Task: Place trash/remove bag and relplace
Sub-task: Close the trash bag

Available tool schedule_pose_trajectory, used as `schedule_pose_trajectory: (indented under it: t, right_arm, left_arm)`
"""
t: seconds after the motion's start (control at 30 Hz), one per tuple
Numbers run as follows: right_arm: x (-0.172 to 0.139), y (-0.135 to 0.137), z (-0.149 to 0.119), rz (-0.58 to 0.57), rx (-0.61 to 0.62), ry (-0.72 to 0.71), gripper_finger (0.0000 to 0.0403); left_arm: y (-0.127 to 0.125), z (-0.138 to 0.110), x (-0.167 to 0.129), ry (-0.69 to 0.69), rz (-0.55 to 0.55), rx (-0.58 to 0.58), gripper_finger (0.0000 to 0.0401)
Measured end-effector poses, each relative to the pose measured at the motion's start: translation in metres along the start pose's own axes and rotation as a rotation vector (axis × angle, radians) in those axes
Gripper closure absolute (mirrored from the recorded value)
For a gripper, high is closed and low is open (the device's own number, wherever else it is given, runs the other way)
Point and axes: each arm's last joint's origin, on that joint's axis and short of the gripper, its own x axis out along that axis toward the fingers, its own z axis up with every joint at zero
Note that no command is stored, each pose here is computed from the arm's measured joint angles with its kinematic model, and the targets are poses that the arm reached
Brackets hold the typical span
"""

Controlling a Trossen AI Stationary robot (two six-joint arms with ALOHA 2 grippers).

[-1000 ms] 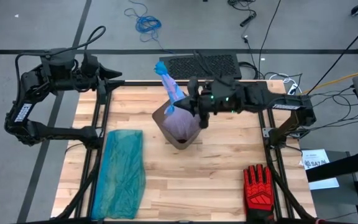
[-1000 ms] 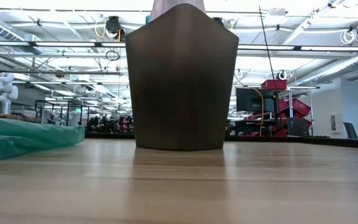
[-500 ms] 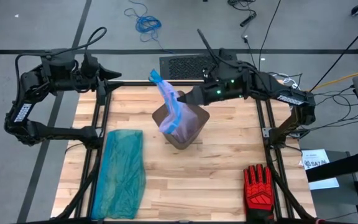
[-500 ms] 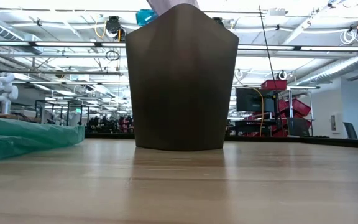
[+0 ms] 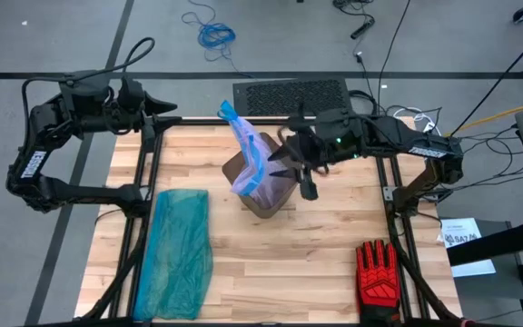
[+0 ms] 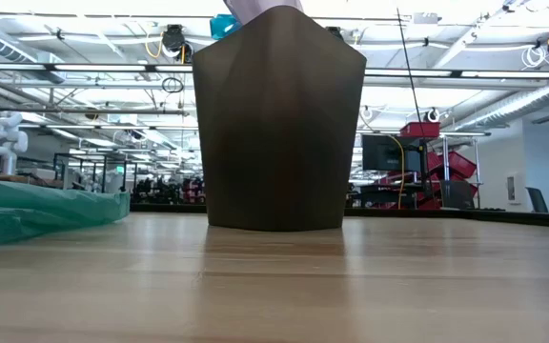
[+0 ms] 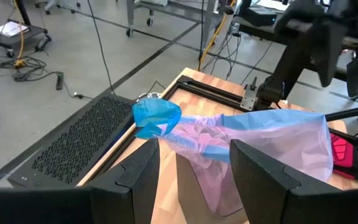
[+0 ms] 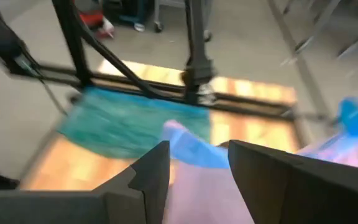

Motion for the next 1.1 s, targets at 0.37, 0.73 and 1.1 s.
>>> schedule_pose_trajectory:
  t: [0.37,0.73,1.1]
  right_arm:
    - [0.034,0.056,-0.005,-0.136,-0.691,0.134,0.0247]
    - [0.107,0.106,-0.03,-0.288,-1.052,0.355,0.0248]
    - [0.149,0.113,-0.045,-0.48,-1.127,0.469,0.0274]
  left_arm:
    - [0.003,0.0,0.0,0.003,0.104,0.059,0.0212]
    - [0.005,-0.001,0.0,0.011,0.156,0.061,0.0212]
    - [0.004,-0.005,-0.003,0.042,0.151,0.075,0.0212]
